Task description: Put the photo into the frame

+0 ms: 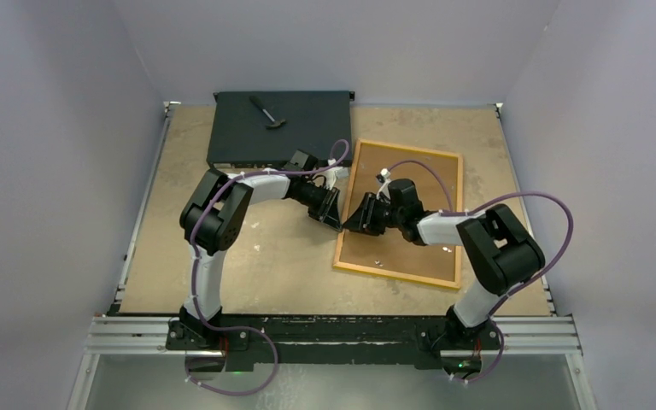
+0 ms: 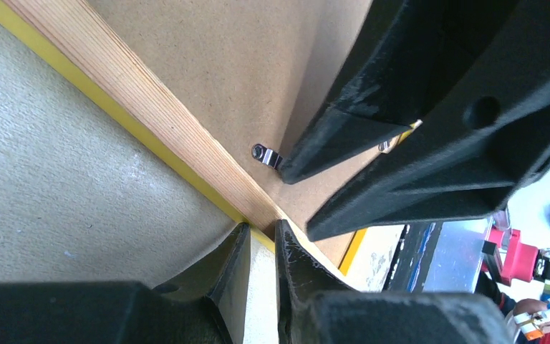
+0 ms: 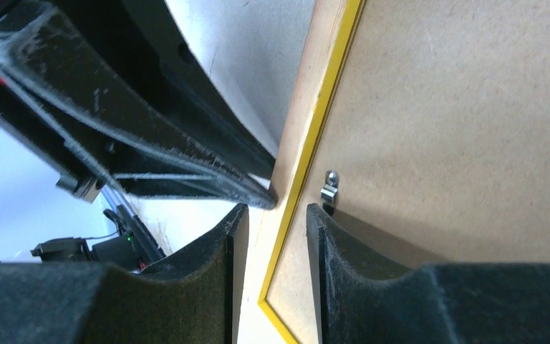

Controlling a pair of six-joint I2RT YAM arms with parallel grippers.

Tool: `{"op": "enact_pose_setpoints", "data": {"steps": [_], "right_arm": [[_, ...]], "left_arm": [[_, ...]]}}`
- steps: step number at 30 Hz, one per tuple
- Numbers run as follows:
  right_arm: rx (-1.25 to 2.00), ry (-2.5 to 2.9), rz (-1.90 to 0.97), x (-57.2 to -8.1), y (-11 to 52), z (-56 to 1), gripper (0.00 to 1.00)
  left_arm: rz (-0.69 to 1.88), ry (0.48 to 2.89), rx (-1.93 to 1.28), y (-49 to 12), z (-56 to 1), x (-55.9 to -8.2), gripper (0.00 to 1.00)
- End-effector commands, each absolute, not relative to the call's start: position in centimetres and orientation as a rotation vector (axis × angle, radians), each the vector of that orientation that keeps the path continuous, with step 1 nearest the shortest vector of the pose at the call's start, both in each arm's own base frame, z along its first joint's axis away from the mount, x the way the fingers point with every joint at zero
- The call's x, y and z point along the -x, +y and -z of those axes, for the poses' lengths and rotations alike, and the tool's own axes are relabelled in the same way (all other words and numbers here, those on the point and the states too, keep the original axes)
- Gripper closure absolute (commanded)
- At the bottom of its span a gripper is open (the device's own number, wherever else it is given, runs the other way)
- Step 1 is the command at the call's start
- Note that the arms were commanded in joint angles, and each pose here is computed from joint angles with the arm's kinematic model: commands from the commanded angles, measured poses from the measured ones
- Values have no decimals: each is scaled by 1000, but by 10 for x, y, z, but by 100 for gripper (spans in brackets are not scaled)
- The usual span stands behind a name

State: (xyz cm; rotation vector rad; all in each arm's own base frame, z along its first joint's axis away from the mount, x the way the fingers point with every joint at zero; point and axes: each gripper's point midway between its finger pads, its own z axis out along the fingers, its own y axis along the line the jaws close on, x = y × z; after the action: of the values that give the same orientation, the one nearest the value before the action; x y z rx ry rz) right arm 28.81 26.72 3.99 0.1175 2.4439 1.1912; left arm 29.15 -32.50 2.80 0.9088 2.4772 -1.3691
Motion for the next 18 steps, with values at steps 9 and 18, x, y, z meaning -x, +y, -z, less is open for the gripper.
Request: {"op": "enact_pose_setpoints", "data": {"steps": [9,18], "right_arm": [[-51,2421,-1188,-285,256,-68,58],[-80,2419,-1118,-300,253,-45,57]], "left_arm": [[1322,2536,-971,-319,-8,-272,95],[1327,2530,-964,-320,-9,-274,96]]}}
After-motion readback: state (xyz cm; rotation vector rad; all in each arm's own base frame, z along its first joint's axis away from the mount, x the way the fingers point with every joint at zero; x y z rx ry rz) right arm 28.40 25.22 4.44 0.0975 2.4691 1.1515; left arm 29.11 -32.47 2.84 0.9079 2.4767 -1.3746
